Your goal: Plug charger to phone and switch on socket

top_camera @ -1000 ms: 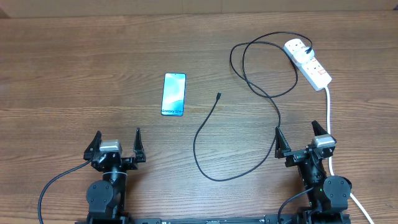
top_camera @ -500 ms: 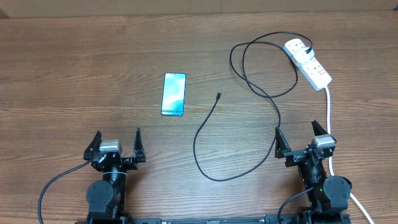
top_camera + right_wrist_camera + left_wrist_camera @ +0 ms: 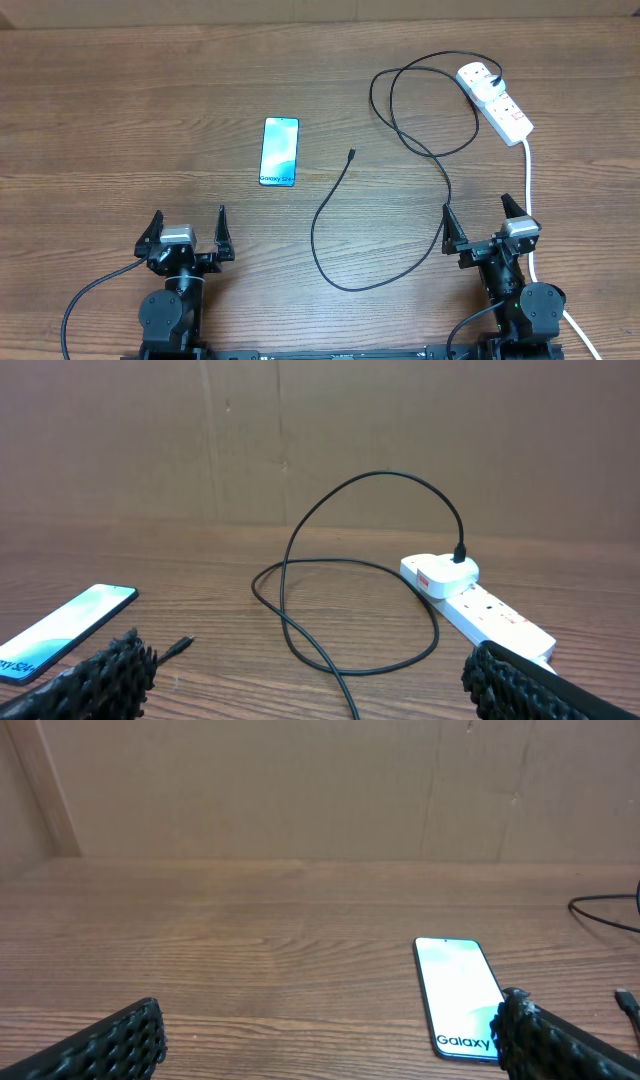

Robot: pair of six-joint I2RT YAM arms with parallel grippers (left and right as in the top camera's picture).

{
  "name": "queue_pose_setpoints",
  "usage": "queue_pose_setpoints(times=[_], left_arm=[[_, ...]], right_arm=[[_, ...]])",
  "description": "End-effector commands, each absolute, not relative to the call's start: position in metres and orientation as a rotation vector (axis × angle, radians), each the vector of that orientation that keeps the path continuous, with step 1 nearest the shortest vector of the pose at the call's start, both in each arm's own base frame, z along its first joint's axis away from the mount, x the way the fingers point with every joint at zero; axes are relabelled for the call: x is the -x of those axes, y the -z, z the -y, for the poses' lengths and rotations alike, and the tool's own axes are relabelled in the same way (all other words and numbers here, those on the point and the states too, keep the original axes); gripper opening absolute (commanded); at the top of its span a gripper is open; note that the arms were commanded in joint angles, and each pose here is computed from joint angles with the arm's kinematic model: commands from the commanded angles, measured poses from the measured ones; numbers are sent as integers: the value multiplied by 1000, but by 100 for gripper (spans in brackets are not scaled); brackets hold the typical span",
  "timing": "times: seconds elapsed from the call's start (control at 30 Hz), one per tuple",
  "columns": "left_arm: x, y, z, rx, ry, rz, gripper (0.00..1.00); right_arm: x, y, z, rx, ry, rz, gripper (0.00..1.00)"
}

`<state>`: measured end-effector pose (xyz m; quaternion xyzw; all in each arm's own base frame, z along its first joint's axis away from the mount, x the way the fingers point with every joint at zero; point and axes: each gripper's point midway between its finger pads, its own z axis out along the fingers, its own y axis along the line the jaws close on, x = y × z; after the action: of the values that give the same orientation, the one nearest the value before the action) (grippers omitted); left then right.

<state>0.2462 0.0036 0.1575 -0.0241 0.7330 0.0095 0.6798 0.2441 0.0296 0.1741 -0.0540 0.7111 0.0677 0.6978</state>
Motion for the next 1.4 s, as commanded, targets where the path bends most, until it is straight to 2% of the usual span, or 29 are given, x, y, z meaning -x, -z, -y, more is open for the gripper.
queue_pose_setpoints(times=[0.0,0.43,0.63,0.83,1.17,1.37], left_arm=[[-246,-158,-1,54,-4,-1638,99],[-246,-158,0,55,7,-1636,99],[-243,-165,39,-45,267,-1617,99],[-230,-222,68,-212,384,-1374,100],[-194,-335,61,-252,278,-1070,100],[-203,-392,56,-217,275,-1273,100]], right_arm=[[-244,-173,-28,121,-137,-1580,100],[-244,-173,-28,121,-137,-1580,100],[-244,-173,-28,121,-137,-1580,100],[-244,-173,-28,121,-137,-1580,100],[-244,-173,-28,121,-137,-1580,100],[-244,-173,-28,121,-137,-1580,100]])
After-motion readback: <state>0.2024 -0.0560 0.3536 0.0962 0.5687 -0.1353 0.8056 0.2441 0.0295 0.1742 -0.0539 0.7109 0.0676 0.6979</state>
